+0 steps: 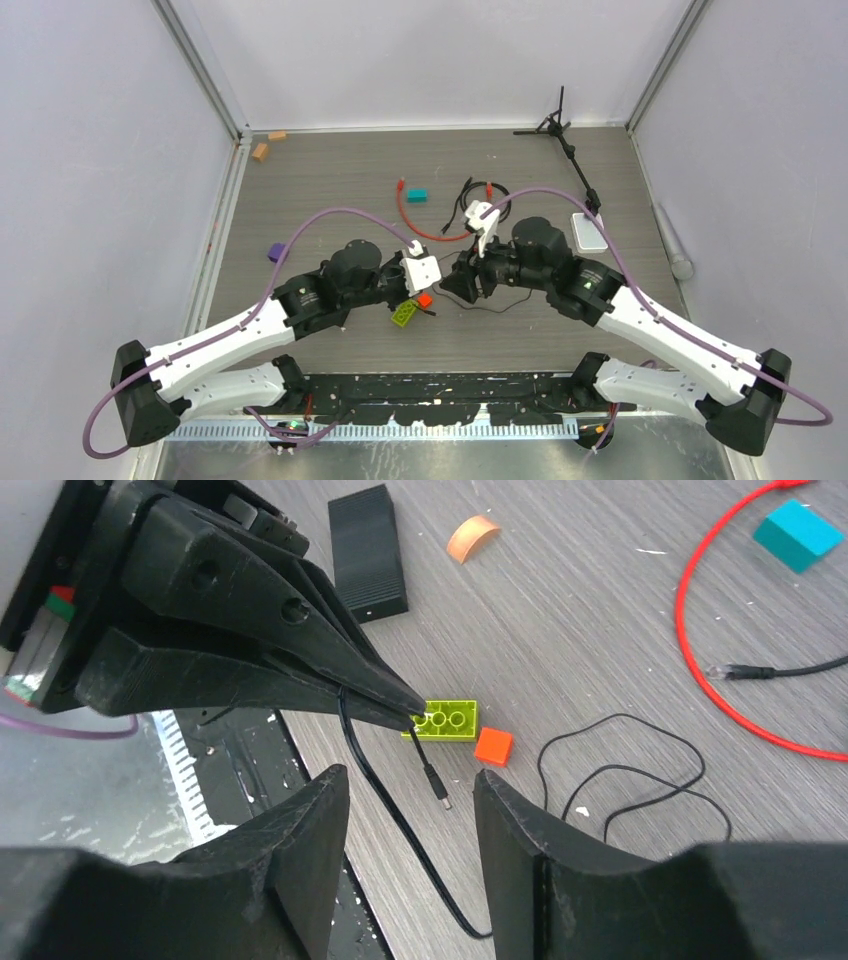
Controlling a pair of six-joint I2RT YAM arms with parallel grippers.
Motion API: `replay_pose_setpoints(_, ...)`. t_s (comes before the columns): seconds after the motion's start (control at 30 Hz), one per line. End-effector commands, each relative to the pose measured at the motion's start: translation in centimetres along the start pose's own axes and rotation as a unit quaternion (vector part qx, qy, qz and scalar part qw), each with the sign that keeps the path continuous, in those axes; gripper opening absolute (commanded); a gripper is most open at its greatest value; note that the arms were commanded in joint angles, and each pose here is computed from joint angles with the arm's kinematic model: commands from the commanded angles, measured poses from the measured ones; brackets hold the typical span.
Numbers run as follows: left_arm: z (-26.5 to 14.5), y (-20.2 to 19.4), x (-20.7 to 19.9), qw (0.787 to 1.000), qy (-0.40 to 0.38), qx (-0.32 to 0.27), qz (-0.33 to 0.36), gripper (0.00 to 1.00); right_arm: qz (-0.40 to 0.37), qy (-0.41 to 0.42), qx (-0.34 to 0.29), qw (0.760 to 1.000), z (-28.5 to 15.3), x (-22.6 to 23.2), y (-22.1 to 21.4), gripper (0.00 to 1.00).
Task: Insert the plug into the switch port
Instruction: Pick up the power from the center of the board.
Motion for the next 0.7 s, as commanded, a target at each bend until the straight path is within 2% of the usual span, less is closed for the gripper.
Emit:
replay_pose_setpoints(0.0,-0.30,0.60,-0.17,1.000,-0.012,-0.007,0.008,0.00,-0.050,-0.004,-0.032,0.998,1.16,0.00,1.90,0.52)
replay_pose_setpoints(0.23,-0.37,0.63,-0.13,1.000,-0.010,-0.009,0.011,0.00,-0.050,-0.004,-0.029,0.998,1.63,-0.02,1.73,0.39)
replay_pose_setpoints(0.3,-0.36,0.61,-0.18,1.000,-0.012,-0.009,0.011,0.00,-0.048,-0.007,-0.025,0.999,1.67,-0.10,1.65,0.28)
replay_pose_setpoints(0.4,-0.38,0.67,-0.15,1.000,-0.010,-0.013,0.010,0.00,-0.037,-0.012,-0.017,0.999,1.70,-0.13,1.78,0.02)
replay_pose_setpoints(0.53,-0.59,0.83,-0.07,0.999,0.002,-0.032,0.003,0.03,-0.004,-0.041,-0.002,0.999,1.30,-0.34,2.28,0.01)
replay_pose_setpoints(0.67,-0.86,0.88,0.07,0.998,0.025,-0.063,-0.015,0.03,0.001,-0.027,0.005,1.000,1.04,0.03,2.46,0.01)
Point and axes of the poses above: each gripper's point midway between its finger pads, its own z axis out along the fingers, its own x axis along the line the jaws close on, y = z × x, the point moved 8 cm from there along -z, back along the fingers, and after that the axes turned 8 degrees about -z, right-handed, at the moved point
